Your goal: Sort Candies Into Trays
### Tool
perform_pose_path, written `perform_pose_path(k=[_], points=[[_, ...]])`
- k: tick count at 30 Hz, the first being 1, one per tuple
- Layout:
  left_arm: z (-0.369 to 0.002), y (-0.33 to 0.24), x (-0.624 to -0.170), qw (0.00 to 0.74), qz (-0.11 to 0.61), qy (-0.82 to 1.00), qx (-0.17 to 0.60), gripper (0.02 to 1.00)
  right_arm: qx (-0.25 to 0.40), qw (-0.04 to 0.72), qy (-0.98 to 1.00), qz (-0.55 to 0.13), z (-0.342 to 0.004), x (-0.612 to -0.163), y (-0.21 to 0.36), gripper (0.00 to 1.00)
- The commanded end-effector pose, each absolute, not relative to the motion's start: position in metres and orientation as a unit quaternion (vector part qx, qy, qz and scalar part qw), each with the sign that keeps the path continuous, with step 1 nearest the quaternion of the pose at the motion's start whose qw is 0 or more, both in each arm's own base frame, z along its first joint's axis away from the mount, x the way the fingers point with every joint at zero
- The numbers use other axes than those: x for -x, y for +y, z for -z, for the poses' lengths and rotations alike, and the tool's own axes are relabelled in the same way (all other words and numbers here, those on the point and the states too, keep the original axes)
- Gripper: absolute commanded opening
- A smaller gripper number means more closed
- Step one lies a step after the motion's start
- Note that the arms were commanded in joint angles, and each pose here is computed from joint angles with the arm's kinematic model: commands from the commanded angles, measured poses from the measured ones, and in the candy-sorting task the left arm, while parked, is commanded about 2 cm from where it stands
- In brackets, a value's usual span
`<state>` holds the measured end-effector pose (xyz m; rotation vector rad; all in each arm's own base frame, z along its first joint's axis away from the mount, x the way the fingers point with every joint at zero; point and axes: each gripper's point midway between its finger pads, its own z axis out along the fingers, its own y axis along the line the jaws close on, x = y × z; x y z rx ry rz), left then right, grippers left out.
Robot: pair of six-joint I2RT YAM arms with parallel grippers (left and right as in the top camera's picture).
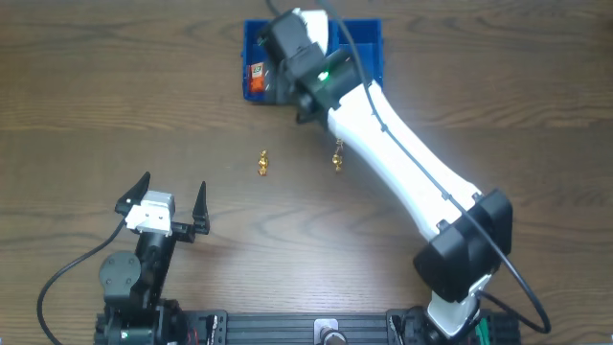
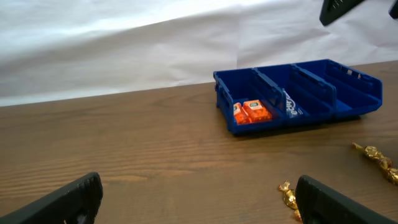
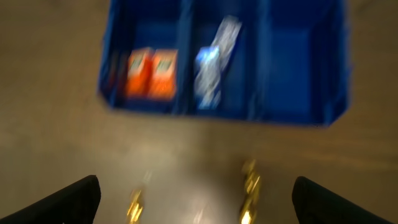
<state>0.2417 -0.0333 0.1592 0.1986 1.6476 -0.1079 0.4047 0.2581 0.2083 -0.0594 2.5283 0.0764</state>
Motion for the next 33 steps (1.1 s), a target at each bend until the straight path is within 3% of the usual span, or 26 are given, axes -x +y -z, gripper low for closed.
perform_pose_path(k=[1,11,22,33], points=[[-0.141,-0.037,-0.241,0.655,0.054,0.747,-0.098,0.996,0.008,0.234,0.971,-0.059,-0.174,-0.367,0.288,1.000],[-0.141,-0.037,-0.241,0.655,0.054,0.747,-0.098,0.996,0.043,0.189,0.980,-0.053,-0.115,-0.329,0.331,0.963],[-0.141,-0.037,-0.241,0.655,0.054,0.747,-0.098,0.993,0.027,0.137,0.990,-0.021,-0.042,-0.323,0.342,0.958],[-0.141,-0.037,-0.241,0.655,0.054,0.747,-0.098,0.996,0.015,0.140,0.990,-0.015,-0.017,-0.335,0.342,0.849]])
